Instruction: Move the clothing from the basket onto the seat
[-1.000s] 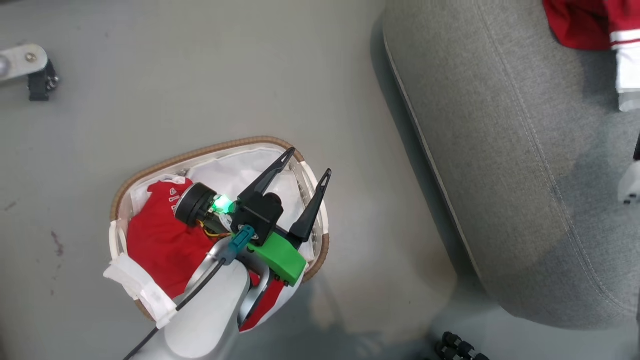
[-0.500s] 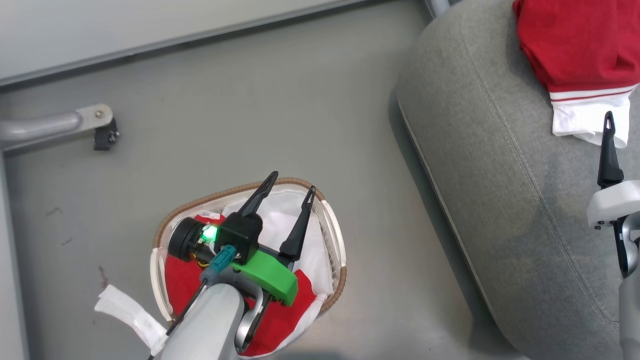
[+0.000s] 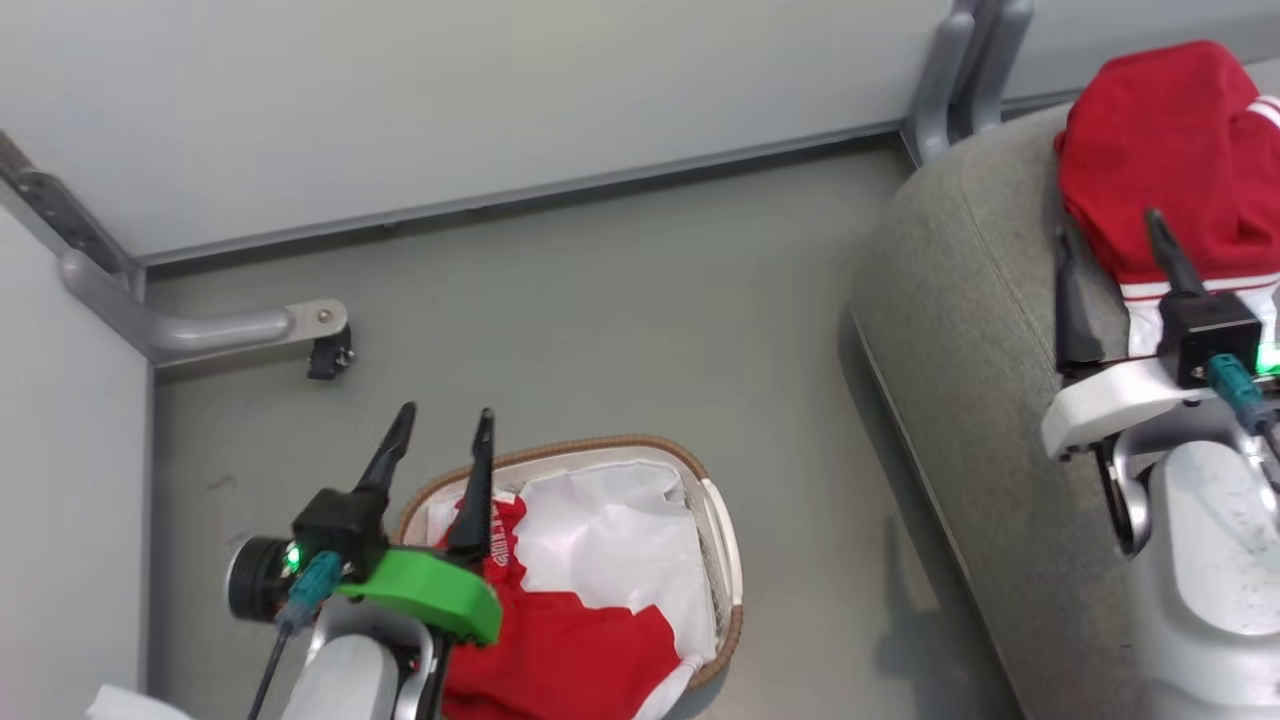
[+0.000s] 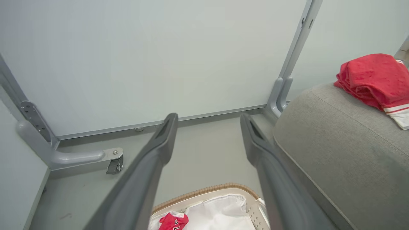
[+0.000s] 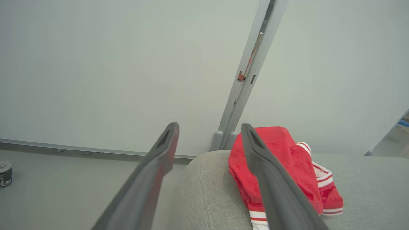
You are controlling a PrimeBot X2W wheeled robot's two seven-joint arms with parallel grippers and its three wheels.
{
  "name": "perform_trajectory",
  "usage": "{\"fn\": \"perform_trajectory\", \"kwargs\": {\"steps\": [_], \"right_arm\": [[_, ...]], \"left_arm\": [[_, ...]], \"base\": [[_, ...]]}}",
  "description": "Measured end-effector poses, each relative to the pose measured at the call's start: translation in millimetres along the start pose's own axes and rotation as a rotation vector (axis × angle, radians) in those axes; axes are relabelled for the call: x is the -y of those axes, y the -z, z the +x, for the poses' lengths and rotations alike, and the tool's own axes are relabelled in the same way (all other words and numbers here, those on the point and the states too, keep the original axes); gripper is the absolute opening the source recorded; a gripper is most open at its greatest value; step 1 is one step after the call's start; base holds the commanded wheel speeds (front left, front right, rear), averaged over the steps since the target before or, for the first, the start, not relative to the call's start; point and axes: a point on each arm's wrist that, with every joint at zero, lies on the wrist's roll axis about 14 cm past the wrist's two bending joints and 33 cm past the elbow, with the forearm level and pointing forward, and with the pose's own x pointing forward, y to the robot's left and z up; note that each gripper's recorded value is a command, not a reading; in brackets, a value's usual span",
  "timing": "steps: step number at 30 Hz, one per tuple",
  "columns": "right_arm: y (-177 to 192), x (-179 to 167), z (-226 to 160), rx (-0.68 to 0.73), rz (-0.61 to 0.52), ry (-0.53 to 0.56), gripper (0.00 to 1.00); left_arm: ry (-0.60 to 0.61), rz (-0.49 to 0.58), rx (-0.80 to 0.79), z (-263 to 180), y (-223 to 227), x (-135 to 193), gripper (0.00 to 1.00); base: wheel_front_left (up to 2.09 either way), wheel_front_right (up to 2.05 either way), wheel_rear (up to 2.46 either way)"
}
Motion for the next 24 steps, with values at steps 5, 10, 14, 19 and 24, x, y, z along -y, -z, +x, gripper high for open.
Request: {"fn": "perform_trajectory", "kwargs": {"steps": [5,10,14,19,24], "right_arm": [[-1,-34,-9,-0.004,0.064,-0.073,1.00],[4,-61,-22,-0.024,0.121,-0.137,1.00],[14,-84,-40,-0.064,0.194,-0.192,1.00],[25,-95,-62,-0.107,0.238,-0.217,1.00],[28,-98,-73,-0.119,0.262,-0.224,1.00]], "left_arm": [[-0.123,-0.008,0.032,-27,-10,-31,1.00],[-0.203,-0.012,0.046,-51,-14,-50,1.00],[-0.234,-0.012,0.045,-66,-12,-56,1.00],[-0.271,-0.019,0.036,-83,-8,-61,1.00],[-0.275,-0.028,0.041,-90,-8,-61,1.00]], "base": [[0.00,0.00,0.00],[0.00,0.00,0.00],[0.00,0.00,0.00],[0.00,0.00,0.00],[0.00,0.00,0.00]]}}
